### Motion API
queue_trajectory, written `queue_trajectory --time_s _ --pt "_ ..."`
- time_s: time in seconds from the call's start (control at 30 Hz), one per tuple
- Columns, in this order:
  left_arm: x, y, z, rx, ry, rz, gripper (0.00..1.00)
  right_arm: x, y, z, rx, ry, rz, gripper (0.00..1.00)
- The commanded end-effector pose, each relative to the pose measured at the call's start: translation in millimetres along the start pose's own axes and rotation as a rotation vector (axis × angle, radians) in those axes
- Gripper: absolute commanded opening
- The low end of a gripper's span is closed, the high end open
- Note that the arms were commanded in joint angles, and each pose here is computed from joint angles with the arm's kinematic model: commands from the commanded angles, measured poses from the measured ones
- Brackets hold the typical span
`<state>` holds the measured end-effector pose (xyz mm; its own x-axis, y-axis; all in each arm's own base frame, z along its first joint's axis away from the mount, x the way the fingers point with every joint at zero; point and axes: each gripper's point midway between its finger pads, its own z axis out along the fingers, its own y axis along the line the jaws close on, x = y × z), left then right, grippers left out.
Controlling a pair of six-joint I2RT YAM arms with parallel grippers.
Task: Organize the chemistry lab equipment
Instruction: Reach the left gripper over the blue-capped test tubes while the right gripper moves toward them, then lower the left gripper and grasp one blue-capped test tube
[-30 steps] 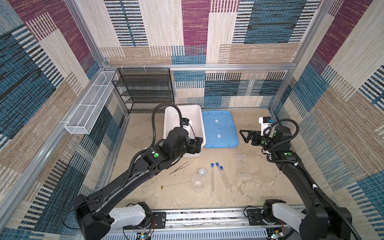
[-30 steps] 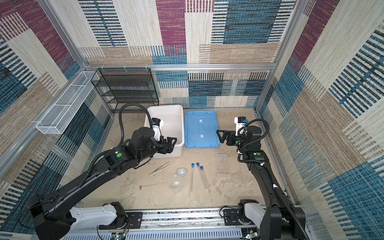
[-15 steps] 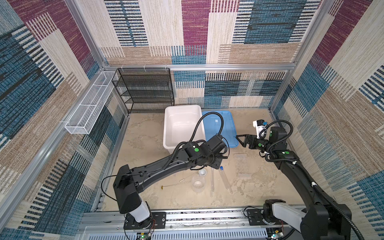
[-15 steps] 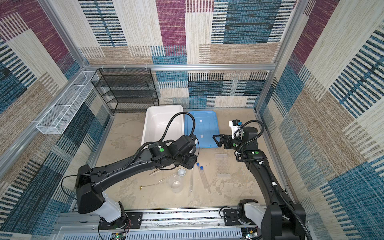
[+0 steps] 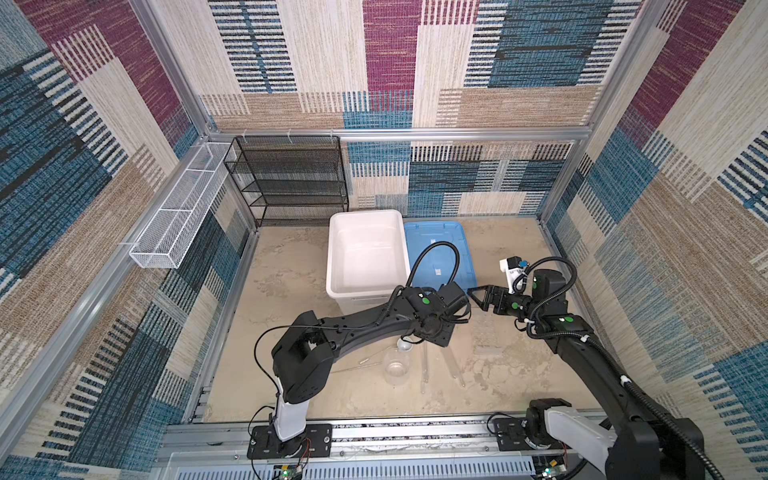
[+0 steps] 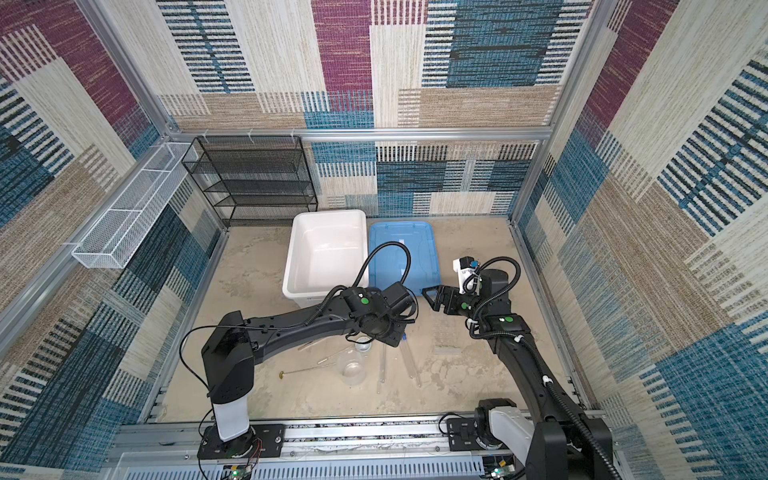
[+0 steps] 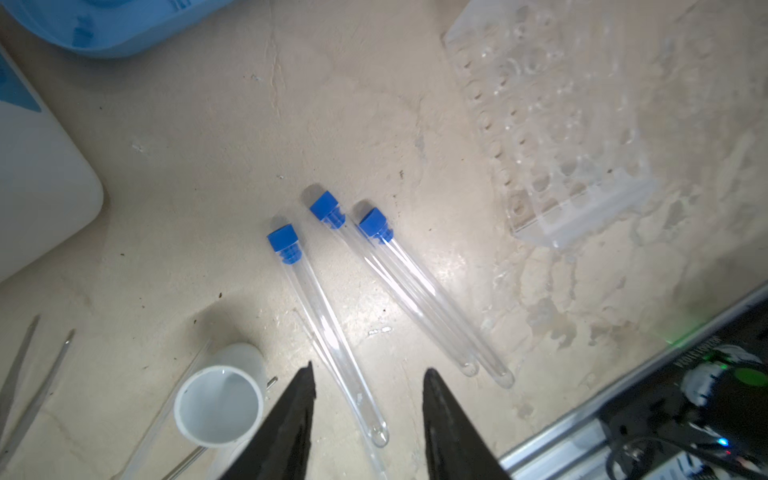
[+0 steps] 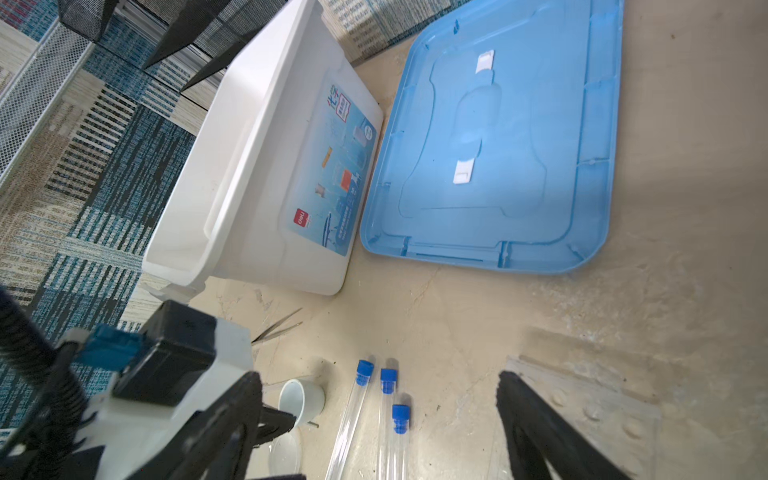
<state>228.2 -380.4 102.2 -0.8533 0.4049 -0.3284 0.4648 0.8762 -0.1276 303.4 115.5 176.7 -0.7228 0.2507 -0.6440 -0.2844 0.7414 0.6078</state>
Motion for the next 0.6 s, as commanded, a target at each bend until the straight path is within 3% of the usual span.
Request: queue_trajectory --time_s 0.0,0.57 --pt "6 14 13 -0.074 0.008 -0.03 0.44 -1 3 1 -0.018 -0.013 0.005 0.89" --pt "18 25 56 -0.08 0.06 -0.104 0.38 6 -4 2 0.001 -0.003 0.0 0.89"
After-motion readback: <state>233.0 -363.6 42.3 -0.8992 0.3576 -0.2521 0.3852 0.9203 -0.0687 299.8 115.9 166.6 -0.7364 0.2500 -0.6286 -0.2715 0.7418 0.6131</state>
